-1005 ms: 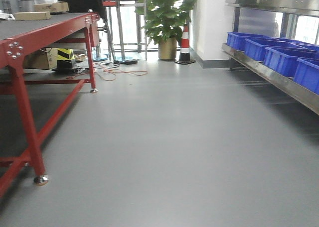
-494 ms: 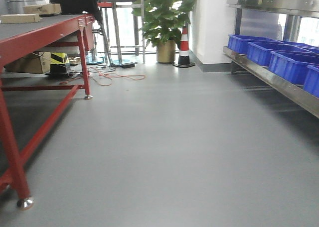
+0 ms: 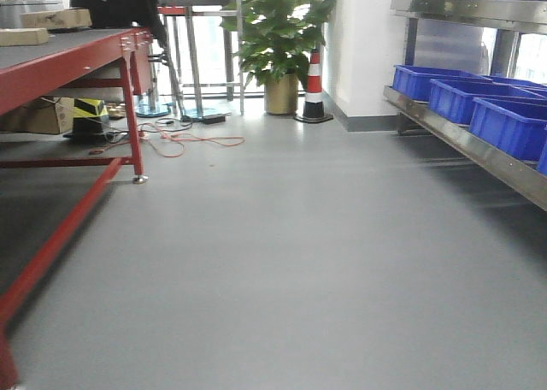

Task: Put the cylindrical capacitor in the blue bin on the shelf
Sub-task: 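Drive up to the steel shelf of blue bins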

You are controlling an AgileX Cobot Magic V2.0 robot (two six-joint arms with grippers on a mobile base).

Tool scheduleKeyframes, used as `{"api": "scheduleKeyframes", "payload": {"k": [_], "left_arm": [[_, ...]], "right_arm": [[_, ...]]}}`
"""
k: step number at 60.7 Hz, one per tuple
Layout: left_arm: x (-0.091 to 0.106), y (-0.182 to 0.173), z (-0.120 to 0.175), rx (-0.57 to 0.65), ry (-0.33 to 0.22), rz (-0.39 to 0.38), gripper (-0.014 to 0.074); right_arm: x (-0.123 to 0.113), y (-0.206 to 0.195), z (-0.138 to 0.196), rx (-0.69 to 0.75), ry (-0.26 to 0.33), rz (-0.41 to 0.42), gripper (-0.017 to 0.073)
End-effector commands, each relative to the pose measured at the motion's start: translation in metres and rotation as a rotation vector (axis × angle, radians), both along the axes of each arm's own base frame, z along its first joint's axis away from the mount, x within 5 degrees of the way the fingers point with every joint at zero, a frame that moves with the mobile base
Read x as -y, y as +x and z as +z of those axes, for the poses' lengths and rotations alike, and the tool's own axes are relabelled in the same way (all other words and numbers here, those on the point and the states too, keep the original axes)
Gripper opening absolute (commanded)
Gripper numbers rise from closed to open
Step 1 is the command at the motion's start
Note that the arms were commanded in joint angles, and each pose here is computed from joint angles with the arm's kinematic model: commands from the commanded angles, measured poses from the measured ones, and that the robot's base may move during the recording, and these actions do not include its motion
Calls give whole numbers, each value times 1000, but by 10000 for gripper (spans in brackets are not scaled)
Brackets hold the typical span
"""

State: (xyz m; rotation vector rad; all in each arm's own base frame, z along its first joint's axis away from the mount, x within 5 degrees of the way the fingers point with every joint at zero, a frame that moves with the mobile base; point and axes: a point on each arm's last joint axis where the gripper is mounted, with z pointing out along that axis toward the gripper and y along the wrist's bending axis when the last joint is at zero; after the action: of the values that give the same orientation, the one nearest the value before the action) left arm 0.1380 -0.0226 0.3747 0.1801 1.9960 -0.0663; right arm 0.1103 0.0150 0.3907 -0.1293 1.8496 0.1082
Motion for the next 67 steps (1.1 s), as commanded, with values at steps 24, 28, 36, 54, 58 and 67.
{"api": "scheduleKeyframes", "payload": {"k": [24,28,36,54,58,67], "left_arm": [[1,0,3,32,-7,-9,-111],[1,0,3,32,-7,-9,-111],[1,0,3,32,-7,-9,-111],[1,0,3,32,-7,-9,-111],[1,0,3,32,-7,-9,-111],[1,0,3,32,-7,-9,-111]], "right_arm": [[1,0,6,41,-7,-5,-142],[1,0,6,41,-7,-5,-142],[1,0,6,41,-7,-5,-142],[1,0,6,41,-7,-5,-142],[1,0,6,41,-7,-5,-142],[1,0,6,41,-7,-5,-142]]}}
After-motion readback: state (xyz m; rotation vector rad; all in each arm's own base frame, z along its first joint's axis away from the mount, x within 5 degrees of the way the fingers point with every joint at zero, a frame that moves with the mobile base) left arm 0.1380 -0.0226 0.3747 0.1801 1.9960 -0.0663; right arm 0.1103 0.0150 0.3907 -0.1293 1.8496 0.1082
